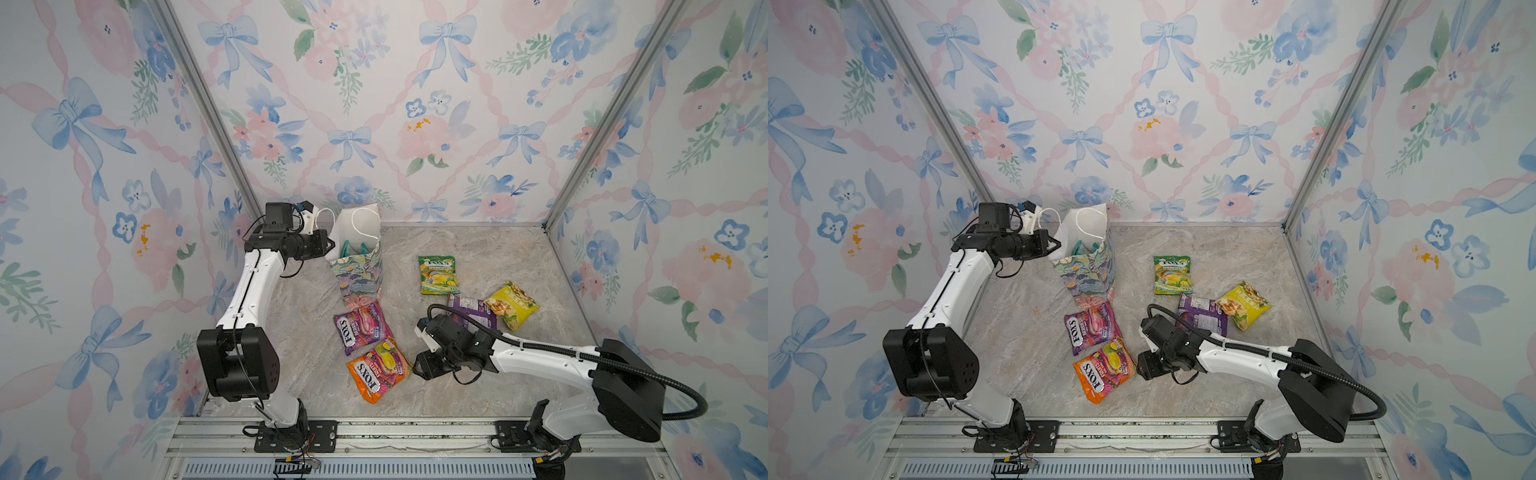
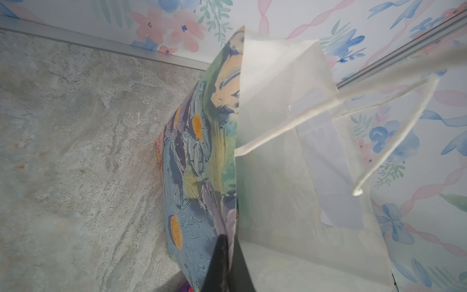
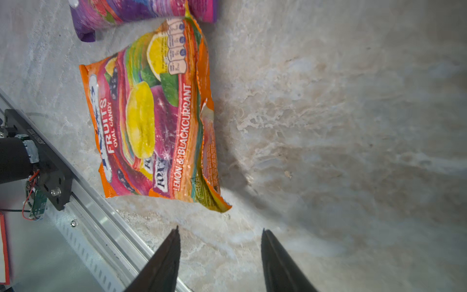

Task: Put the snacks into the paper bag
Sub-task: 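Lower the right gripper onto the orange Fox's Fruits packet and grasp it, then lift the orange packet with the right gripper and carry it over the bag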

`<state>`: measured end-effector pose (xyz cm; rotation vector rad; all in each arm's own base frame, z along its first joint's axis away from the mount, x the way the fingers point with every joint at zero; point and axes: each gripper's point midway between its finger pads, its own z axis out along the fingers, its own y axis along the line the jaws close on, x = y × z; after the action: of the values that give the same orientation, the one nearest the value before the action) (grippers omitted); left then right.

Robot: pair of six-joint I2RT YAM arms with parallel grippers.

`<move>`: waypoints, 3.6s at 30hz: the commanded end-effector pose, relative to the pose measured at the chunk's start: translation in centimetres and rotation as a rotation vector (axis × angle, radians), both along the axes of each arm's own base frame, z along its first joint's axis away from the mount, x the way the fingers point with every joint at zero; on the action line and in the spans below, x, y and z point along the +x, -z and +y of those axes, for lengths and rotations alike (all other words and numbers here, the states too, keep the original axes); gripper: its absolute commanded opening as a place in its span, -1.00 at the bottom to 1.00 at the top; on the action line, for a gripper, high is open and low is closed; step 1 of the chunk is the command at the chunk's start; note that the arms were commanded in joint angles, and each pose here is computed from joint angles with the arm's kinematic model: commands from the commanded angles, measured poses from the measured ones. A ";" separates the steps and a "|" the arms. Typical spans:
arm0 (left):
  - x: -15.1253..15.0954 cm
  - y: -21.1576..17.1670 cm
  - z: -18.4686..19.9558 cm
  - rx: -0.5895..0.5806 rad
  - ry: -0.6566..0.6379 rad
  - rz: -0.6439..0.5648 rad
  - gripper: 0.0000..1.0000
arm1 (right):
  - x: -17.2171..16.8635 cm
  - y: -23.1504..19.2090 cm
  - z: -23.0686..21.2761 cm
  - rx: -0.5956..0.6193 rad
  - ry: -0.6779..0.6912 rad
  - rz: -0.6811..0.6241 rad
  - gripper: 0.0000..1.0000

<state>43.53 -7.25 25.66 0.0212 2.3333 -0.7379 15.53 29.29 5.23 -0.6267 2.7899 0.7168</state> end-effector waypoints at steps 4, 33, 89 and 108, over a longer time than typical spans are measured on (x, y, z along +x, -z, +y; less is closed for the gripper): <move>-0.4 0.4 0.3 0.002 -0.005 0.017 -1.00 | -0.2 0.8 1.4 -0.001 -0.032 0.017 0.03; -0.4 0.6 0.2 0.001 -0.003 0.020 -1.00 | 2.2 1.3 1.2 -0.092 -0.058 -0.055 -0.83; -0.5 0.1 0.1 -0.003 0.003 0.009 -1.00 | 7.5 1.1 -1.7 0.223 0.439 0.173 0.37; -0.6 0.1 0.1 -0.002 0.004 0.008 -1.00 | 8.5 1.7 -1.3 0.214 0.487 0.143 -0.66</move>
<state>43.53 -7.25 25.64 0.0212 2.3336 -0.7384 23.95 28.41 3.21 0.1586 2.7813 1.0008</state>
